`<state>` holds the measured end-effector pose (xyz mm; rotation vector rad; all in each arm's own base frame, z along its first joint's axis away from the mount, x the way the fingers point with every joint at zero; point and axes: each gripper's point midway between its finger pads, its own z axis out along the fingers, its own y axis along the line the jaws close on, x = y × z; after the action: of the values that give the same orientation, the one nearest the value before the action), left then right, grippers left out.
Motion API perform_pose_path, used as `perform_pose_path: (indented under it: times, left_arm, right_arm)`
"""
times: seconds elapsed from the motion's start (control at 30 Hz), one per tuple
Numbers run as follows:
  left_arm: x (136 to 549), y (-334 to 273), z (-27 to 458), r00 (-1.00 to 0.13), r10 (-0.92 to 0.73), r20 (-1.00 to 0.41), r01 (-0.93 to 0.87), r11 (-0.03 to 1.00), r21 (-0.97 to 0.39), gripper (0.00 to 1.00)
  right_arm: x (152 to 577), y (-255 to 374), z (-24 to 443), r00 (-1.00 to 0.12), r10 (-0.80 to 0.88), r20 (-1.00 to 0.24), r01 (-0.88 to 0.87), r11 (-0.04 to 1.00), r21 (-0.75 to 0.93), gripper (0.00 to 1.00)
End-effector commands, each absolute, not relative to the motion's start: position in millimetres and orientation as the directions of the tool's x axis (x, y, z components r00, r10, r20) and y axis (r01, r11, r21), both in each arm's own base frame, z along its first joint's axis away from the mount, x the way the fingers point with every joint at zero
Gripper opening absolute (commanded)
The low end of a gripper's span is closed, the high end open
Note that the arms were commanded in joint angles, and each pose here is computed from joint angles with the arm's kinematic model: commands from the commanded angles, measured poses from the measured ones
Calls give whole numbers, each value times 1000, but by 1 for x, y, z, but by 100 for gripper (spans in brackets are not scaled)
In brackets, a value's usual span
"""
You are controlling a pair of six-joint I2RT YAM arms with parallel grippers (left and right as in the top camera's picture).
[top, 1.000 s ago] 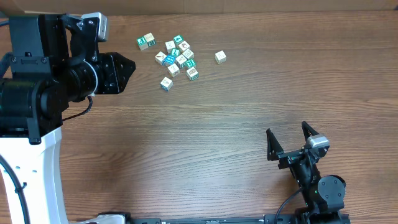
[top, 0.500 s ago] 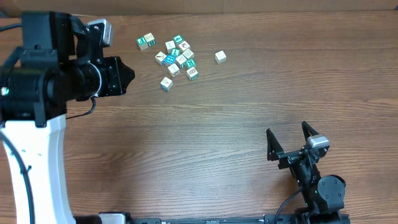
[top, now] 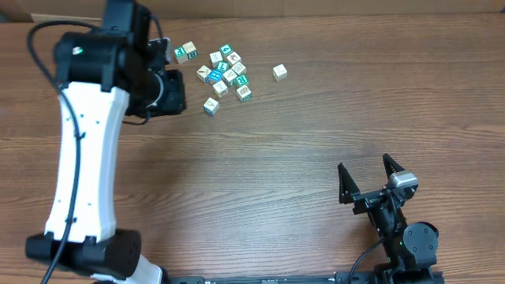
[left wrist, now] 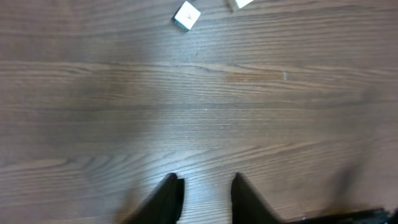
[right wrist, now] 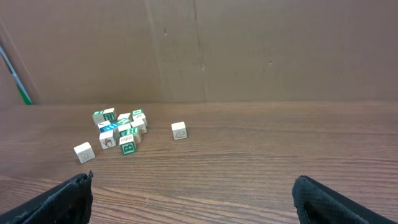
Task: Form a horizontal line
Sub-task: 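Lower the left gripper over the red-printed ice-cream block at the cluster's front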
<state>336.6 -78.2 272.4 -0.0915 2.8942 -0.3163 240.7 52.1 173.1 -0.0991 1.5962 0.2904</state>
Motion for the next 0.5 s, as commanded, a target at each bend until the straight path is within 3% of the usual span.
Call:
perform_pose_path:
  times: [0.0, 0.03, 0.33, 0.4, 0.47]
  left_arm:
    - [350, -83, 253, -978, -94, -184, -63, 984, -167, 45]
    - [353, -86, 247, -982, -85, -170, -57, 985, -163, 51]
    - [373, -93, 185, -998, -44, -36, -42, 998, -56, 66]
    - [377, -90, 168, -999, -40, -1, -40, 999, -14, 73]
    - [381, -88, 155, -999, -40, 22, -40, 999, 11, 88]
  right_arm:
    - [241, 50, 172, -44, 112, -993, -232, 965, 119, 100]
    - [241, 50, 172, -44, 112, -993, -232, 965, 119, 100]
    - [241, 50, 172, -44, 112, -993, -232, 965, 119, 100]
    - [241, 50, 172, -44, 112, -993, -232, 965, 119, 100]
    - [241, 50, 172, -44, 112, -993, -232, 965, 119, 100]
